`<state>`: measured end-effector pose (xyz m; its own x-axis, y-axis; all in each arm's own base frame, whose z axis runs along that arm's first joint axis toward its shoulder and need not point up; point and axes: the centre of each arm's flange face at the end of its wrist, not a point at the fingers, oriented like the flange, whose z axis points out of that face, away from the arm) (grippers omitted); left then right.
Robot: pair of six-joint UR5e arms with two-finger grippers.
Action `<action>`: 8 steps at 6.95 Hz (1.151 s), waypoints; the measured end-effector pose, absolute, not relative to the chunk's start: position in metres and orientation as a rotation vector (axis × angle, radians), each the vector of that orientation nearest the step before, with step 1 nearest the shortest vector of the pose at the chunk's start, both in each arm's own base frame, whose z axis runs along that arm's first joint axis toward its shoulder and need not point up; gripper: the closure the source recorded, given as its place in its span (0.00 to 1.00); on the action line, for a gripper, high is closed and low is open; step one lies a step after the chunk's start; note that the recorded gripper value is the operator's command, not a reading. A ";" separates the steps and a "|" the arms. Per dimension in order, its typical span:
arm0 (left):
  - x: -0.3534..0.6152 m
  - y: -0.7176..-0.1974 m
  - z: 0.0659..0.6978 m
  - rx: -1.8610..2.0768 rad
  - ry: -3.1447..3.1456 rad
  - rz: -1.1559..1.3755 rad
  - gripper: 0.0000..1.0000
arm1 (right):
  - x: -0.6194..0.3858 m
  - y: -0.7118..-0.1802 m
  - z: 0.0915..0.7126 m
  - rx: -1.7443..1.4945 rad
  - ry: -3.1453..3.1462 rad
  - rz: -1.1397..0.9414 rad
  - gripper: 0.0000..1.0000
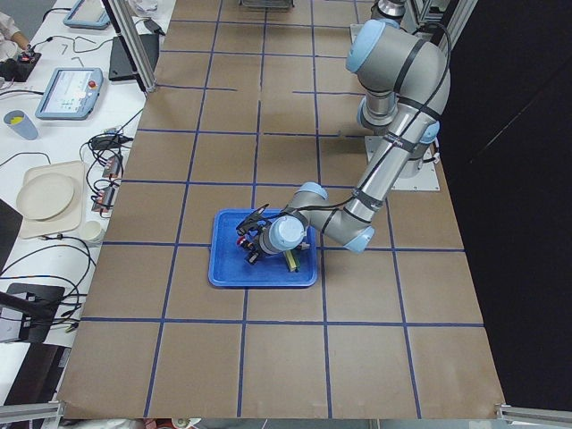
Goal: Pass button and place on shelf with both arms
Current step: 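Grasp and lift the red button with left gripper while right gripper swings inward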
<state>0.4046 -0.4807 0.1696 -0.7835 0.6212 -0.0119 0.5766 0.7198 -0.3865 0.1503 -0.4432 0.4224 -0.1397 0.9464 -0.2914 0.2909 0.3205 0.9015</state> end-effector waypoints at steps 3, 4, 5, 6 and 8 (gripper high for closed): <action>0.405 -0.483 0.177 -1.008 -2.804 0.602 0.87 | 0.150 -0.437 0.435 1.277 1.553 0.960 0.00; 0.405 -0.484 0.191 -1.013 -2.820 0.612 0.87 | 0.152 -0.428 0.448 1.297 1.523 0.966 0.00; 0.395 -0.486 0.215 -1.012 -2.829 0.617 0.89 | 0.155 -0.421 0.457 1.301 1.478 0.979 0.00; 0.363 -0.487 0.246 -1.011 -2.806 0.598 0.89 | 0.155 -0.420 0.458 1.288 1.443 0.980 0.00; 0.252 -0.489 0.310 -1.110 -2.689 0.520 0.90 | 0.155 -0.426 0.449 1.240 1.381 0.963 0.00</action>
<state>0.2520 -0.4889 0.3101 -0.7030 0.7102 0.0371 0.6451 0.6589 -0.3869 0.1552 -0.4262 0.4489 0.0291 0.9860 -0.1644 0.1866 0.1563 0.9699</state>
